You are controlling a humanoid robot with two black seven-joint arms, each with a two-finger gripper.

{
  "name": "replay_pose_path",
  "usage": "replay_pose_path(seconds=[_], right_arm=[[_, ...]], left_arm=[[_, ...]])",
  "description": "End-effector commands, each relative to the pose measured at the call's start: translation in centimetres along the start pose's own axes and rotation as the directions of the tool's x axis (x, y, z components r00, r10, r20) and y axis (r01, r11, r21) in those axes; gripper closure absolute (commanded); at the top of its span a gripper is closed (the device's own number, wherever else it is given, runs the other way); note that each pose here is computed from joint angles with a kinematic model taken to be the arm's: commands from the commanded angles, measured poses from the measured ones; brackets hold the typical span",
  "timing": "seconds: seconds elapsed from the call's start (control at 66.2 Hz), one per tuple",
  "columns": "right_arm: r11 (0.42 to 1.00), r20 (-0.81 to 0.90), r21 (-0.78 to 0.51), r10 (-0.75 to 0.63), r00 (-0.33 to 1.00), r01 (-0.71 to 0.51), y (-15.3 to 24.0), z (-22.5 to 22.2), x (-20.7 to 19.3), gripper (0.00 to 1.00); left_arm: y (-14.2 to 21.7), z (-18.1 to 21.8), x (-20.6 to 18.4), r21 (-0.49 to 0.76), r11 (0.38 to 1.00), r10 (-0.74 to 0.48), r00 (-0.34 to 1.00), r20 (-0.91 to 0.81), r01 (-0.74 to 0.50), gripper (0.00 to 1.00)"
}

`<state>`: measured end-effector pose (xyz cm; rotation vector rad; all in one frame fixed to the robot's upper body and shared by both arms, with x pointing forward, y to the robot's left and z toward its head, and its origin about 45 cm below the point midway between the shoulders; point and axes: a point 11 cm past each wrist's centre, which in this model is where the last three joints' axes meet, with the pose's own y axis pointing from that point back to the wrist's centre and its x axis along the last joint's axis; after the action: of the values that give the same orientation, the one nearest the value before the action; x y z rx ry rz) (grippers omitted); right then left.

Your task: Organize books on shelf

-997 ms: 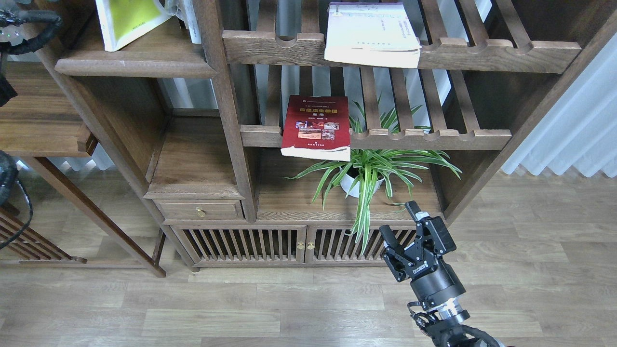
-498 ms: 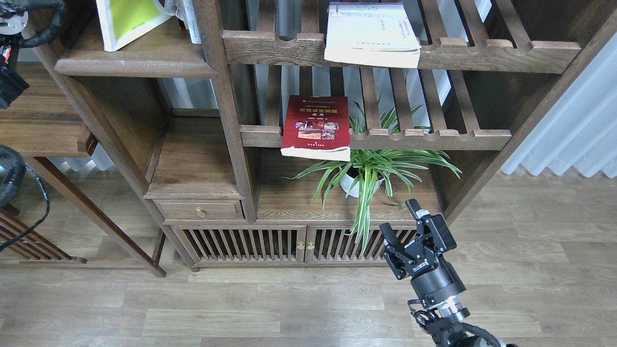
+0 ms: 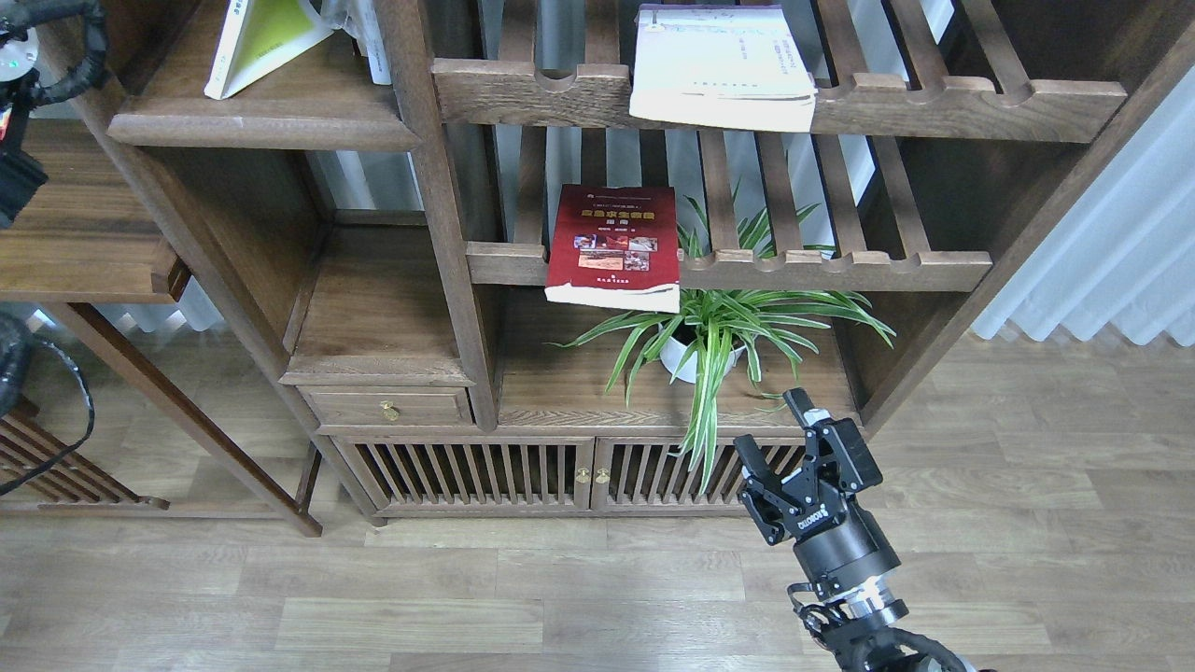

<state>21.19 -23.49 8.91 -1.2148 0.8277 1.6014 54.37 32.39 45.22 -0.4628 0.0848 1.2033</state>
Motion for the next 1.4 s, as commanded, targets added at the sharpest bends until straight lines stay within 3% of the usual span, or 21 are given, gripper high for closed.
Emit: replay_pose_path(seconds=[0.0, 0.196, 0.498, 0.544, 0.559, 0.649, 1.117, 1.389], right_arm=[[1.000, -0.003, -0.005, -0.009, 1.000, 0.009, -0.4, 0.0, -0.2, 0.02], [1.000, -0.006, -0.009, -0.015, 1.000, 0.015, -0.7, 0.0, -0.4, 0.02], [1.000, -0.005, -0.011, -0.022, 1.000, 0.022, -0.9, 0.1, -0.6, 0.02], [1.000, -0.002, -0.011, -0.024, 1.000, 0.024, -1.0, 0.2, -0.6, 0.02], [1.000, 0.000, -0.011, -0.024, 1.000, 0.024, -1.0, 0.2, -0.6, 0.02], [1.000, 0.000, -0.014, -0.028, 1.000, 0.028, -1.2, 0.3, -0.6, 0.02], [1.000, -0.030, -0.013, -0.009, 1.000, 0.008, -0.3, -0.7, -0.8, 0.02], [0.994, -0.097, -0.019, -0.108, 0.989, 0.106, 0.0, -2.1, -5.5, 0.02]], left_arm=[[0.1, -0.5, -0.1, 0.005, 1.000, -0.003, 1.000, -0.008, 0.003, 0.48], [-0.2, -1.8, -1.7, 0.005, 0.999, -0.049, 0.997, -0.053, 0.049, 0.43], [0.6, -1.2, -1.2, 0.006, 0.998, -0.064, 0.997, -0.043, 0.064, 0.33], [0.9, -0.2, -1.0, -0.007, 0.997, -0.073, 0.997, -0.027, 0.073, 0.28], [1.2, 0.1, -0.8, -0.010, 0.997, -0.078, 0.997, -0.018, 0.078, 0.21], [1.6, -0.1, -1.1, -0.008, 0.995, -0.098, 0.995, -0.018, 0.098, 0.00], [5.1, -2.4, -2.1, 0.023, 0.981, -0.191, 0.980, -0.064, 0.193, 0.00], [10.6, -6.1, -3.8, 0.080, 0.956, -0.264, 0.947, -0.181, 0.282, 0.00]])
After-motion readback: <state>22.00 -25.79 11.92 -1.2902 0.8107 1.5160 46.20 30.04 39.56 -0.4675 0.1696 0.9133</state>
